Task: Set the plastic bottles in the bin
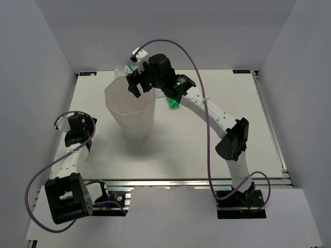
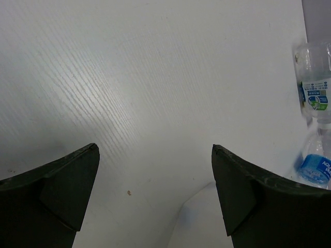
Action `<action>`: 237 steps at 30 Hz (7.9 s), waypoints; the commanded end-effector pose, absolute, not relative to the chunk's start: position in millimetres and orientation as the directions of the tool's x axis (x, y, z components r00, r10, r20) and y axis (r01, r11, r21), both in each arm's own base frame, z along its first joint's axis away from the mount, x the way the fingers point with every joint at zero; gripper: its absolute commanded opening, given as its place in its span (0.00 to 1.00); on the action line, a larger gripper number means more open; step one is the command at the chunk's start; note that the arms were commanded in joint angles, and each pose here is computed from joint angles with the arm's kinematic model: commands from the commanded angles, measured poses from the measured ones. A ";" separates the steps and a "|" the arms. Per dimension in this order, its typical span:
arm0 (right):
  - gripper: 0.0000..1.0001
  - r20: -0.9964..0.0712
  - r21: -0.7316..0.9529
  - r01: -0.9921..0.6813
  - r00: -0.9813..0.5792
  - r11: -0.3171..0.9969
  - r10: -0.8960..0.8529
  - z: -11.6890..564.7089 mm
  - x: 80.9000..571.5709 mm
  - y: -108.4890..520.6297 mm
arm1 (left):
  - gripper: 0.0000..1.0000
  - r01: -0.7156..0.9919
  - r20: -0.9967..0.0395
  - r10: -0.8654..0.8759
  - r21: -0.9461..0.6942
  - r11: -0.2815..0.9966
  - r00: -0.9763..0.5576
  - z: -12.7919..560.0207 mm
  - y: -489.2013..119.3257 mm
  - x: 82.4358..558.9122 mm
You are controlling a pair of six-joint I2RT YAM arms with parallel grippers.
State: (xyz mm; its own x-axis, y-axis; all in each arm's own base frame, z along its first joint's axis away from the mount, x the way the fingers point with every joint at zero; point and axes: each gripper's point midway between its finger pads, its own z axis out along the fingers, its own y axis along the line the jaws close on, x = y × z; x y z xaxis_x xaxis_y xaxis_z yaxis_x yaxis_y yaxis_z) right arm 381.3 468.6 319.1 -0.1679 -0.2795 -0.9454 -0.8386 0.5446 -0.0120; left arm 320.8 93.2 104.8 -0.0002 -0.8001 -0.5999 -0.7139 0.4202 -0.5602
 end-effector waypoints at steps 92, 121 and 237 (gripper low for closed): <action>0.89 -0.864 0.285 0.011 -0.430 0.958 0.262 140.0 260.8 85.4 | 0.89 -0.214 -0.791 -0.486 -0.436 0.874 -0.371 50.6 -297.3 572.6; 0.89 -0.864 0.311 0.066 -0.396 0.948 0.311 104.9 235.8 65.8 | 0.32 -0.126 -0.846 -0.534 -0.529 0.839 0.001 352.1 -223.6 512.7; 0.89 -0.879 0.387 -0.061 -0.327 0.920 0.348 117.3 231.2 81.9 | 0.98 0.364 -0.932 -0.323 -0.361 0.859 -0.164 383.1 -337.6 481.8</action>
State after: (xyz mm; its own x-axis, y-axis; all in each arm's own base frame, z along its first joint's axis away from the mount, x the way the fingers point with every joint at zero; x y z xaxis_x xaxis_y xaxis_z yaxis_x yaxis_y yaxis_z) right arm 228.5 82.0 112.4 -0.3538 0.3270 -0.8763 -0.0610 0.9268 0.3705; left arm 442.0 -384.3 383.4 -0.1524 -0.2111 -0.9655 0.5181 0.8149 -0.2599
